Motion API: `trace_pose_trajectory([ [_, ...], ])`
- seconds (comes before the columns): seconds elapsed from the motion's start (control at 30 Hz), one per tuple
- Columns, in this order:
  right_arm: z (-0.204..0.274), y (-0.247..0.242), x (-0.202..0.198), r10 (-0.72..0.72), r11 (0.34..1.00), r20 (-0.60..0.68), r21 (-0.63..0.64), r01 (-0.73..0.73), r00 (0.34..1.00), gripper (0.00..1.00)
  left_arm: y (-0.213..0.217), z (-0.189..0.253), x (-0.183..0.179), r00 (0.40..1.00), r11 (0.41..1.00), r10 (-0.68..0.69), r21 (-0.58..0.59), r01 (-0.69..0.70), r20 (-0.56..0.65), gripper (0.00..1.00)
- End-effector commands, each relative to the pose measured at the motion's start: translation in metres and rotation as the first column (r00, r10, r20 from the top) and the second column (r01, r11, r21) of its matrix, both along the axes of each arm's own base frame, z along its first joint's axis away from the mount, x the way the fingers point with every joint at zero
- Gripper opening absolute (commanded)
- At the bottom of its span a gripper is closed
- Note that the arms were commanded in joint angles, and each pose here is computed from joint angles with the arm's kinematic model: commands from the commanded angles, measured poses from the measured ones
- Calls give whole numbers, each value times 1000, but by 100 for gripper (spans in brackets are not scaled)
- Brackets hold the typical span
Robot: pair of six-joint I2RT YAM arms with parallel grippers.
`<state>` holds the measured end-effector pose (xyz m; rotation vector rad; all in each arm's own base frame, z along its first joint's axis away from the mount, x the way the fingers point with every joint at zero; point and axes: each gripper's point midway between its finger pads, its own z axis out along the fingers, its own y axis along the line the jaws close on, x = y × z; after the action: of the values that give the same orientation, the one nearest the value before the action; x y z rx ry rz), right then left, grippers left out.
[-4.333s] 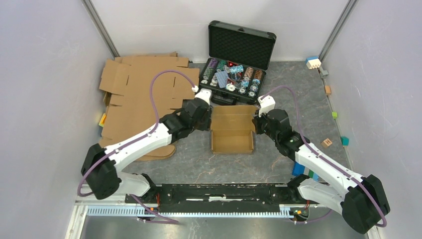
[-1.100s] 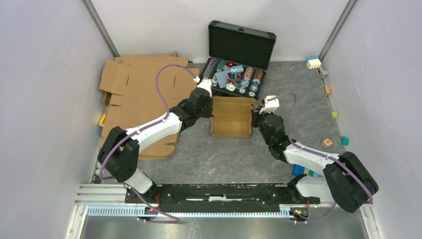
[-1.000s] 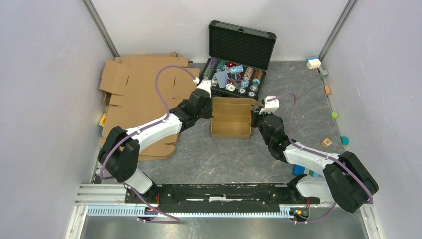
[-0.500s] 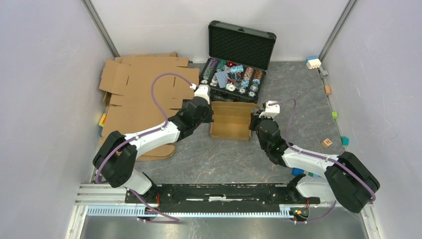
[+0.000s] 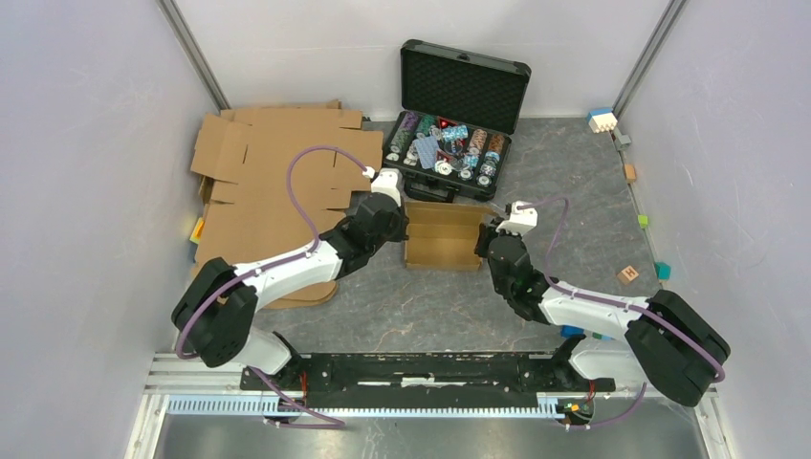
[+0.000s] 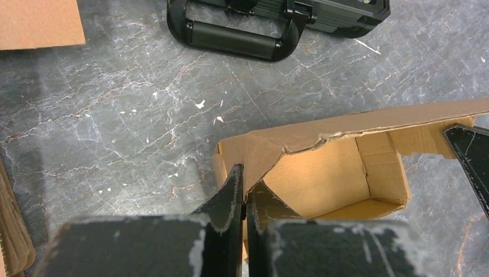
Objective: Fold the paper box
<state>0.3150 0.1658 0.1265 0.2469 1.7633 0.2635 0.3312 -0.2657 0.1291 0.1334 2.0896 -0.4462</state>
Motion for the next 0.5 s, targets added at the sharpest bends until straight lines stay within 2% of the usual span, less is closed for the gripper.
trace_pose_trajectory([
  [0.0,-5,-5,-2,-54,999,-29,3,54,998,6,5,-1,-9,1000,999,20,-30,-20,-16,2],
  [0.47,-24,-16,-23,-26,999,-46,-36,24,999,5,9,-14,-29,999,996,37,-77,-38,-17,2],
])
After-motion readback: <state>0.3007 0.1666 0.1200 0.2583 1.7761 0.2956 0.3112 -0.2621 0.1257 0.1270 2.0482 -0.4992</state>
